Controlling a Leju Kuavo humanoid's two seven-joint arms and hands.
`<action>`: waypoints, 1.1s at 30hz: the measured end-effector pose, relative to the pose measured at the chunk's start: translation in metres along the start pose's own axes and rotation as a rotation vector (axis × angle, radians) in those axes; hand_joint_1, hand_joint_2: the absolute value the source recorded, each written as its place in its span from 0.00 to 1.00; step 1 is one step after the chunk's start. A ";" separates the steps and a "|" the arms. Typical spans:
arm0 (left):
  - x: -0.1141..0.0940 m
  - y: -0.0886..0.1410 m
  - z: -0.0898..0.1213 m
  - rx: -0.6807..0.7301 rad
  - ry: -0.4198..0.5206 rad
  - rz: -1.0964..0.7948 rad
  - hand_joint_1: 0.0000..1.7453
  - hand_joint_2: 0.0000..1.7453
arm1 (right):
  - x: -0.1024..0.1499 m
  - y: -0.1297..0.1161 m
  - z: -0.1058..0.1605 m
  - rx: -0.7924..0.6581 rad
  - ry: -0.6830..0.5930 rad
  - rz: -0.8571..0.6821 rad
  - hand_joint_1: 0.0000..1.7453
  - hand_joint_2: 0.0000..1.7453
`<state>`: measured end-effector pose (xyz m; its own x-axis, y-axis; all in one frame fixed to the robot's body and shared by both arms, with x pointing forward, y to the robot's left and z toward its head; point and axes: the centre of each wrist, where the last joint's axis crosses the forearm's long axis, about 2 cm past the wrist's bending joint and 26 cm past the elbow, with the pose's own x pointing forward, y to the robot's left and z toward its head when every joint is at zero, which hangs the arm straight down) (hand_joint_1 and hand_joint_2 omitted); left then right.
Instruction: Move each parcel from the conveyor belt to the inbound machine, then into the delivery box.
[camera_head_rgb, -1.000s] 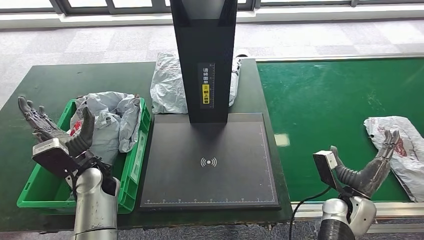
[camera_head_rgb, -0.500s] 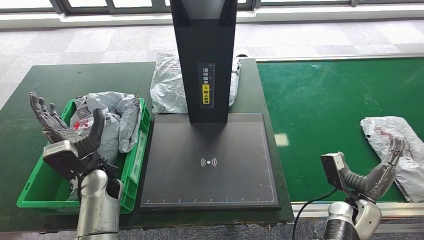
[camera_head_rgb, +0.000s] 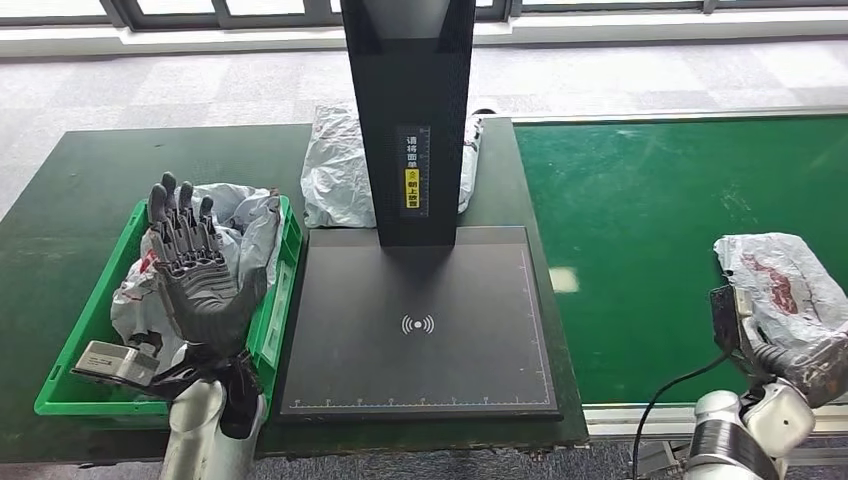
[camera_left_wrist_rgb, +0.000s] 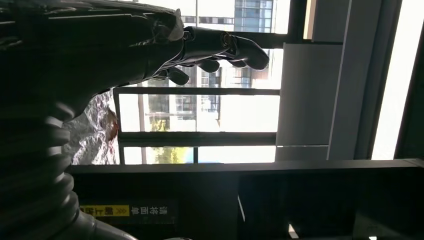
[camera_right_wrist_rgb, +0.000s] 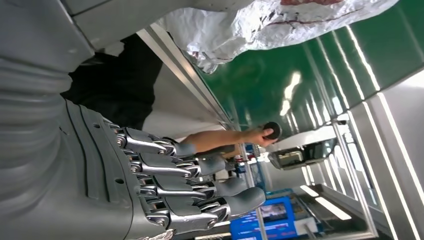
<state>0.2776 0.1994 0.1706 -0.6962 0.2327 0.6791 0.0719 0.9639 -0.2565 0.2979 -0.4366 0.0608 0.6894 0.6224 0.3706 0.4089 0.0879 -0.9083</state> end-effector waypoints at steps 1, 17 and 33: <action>0.002 -0.003 0.003 -0.011 0.002 0.008 0.00 1.00 | 0.002 0.001 -0.004 0.008 0.015 0.005 0.00 1.00; 0.010 -0.013 0.007 -0.052 -0.015 0.044 0.00 1.00 | 0.011 0.005 -0.027 0.075 0.047 0.052 0.00 1.00; 0.005 -0.011 0.028 -0.072 0.051 0.056 0.00 1.00 | 0.018 0.017 -0.031 0.342 -0.008 0.007 0.00 1.00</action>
<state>0.2535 0.1867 0.1579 -0.6527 0.2908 0.6996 0.1621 0.9556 -0.2461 0.3355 -0.4475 0.0584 0.6862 0.6300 0.3635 0.1788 0.3384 -0.9239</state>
